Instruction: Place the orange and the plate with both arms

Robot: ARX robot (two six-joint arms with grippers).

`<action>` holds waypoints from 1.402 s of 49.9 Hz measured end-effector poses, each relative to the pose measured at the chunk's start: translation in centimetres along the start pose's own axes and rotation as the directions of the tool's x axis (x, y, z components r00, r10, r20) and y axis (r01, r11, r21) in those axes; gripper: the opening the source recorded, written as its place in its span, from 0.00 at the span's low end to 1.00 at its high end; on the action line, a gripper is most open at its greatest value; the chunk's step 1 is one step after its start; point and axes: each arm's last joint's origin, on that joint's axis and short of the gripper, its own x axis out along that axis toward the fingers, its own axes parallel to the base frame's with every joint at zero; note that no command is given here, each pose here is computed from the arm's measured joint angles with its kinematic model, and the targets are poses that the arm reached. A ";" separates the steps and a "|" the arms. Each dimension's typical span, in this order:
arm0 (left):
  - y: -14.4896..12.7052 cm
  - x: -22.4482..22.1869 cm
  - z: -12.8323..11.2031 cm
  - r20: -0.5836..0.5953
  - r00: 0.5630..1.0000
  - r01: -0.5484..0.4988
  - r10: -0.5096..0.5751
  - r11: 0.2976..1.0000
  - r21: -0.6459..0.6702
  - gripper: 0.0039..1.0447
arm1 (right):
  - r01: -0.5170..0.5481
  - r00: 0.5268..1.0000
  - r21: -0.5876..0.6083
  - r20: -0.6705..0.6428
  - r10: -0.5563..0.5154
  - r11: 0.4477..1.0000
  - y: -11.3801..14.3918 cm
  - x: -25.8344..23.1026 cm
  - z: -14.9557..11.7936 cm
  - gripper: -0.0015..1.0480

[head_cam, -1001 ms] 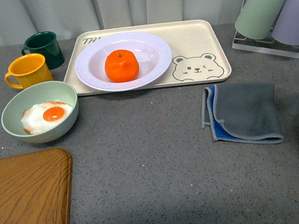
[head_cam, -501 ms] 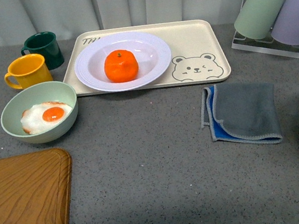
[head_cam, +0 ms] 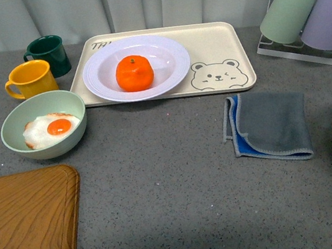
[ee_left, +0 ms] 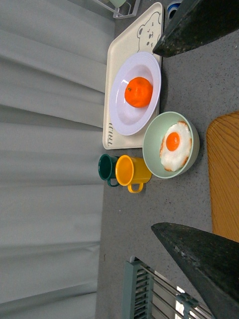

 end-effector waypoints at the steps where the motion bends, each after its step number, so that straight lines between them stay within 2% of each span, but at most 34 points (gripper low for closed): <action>1: 0.0 0.0 0.0 0.000 1.000 0.000 0.000 1.000 0.000 0.94 | 0.000 1.000 0.000 0.000 0.000 1.000 0.0 -0.1 0.0 0.01; 70: 0.0 0.0 0.0 -0.001 1.000 0.000 0.000 1.000 0.000 0.94 | -0.003 1.000 0.000 0.011 0.003 1.000 0.0 -4.6 0.4 0.01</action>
